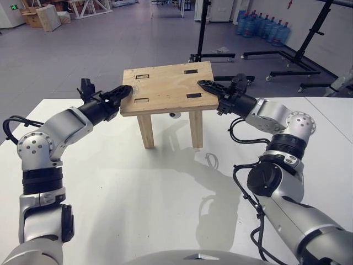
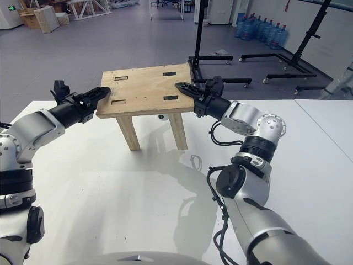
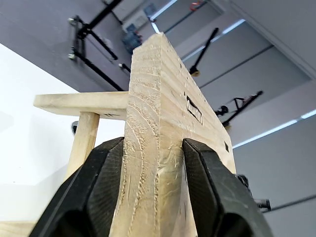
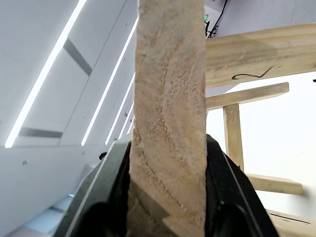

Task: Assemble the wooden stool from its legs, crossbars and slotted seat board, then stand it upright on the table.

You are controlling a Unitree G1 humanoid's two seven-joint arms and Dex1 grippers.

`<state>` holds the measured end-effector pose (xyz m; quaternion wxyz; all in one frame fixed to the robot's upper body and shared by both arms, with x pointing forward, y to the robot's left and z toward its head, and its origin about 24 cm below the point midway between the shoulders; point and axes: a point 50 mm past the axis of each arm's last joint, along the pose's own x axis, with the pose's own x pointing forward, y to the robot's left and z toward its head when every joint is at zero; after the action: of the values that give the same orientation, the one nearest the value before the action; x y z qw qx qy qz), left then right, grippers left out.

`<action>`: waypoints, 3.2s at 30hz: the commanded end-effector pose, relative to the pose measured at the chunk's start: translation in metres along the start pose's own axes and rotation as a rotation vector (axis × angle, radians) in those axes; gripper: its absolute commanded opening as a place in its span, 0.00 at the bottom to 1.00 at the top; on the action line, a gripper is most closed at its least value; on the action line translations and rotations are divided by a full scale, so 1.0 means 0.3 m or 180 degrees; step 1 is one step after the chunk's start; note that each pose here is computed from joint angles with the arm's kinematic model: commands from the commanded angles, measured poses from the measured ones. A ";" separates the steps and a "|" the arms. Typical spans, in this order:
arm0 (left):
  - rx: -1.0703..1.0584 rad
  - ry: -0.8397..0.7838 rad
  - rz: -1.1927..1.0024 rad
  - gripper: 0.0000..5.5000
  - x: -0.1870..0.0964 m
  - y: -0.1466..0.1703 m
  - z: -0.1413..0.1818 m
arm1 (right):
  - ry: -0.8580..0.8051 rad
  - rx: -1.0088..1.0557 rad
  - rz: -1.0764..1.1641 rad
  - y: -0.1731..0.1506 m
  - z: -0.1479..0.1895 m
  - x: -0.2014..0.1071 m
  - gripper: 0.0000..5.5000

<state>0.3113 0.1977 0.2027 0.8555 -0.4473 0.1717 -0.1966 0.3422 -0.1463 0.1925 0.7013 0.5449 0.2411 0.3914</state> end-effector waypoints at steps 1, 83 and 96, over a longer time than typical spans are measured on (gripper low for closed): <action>-0.0213 0.0359 0.0095 0.33 0.070 -0.023 -0.072 | 0.0031 0.0208 -0.0295 -0.006 -0.037 0.092 0.25; 0.2323 -0.2027 0.2083 0.43 -0.242 0.233 0.267 | -0.2685 -0.4049 -0.3134 -0.076 0.199 -0.284 0.86; 0.2524 -0.2000 0.2025 0.43 -0.188 0.210 0.249 | -0.2747 -0.4122 -0.3183 -0.077 0.205 -0.292 0.86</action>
<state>0.3064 0.3159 0.1914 0.9829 -0.0619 -0.0373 0.1693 0.3455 -0.2540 0.1827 0.9862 -0.0209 -0.0997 -0.1308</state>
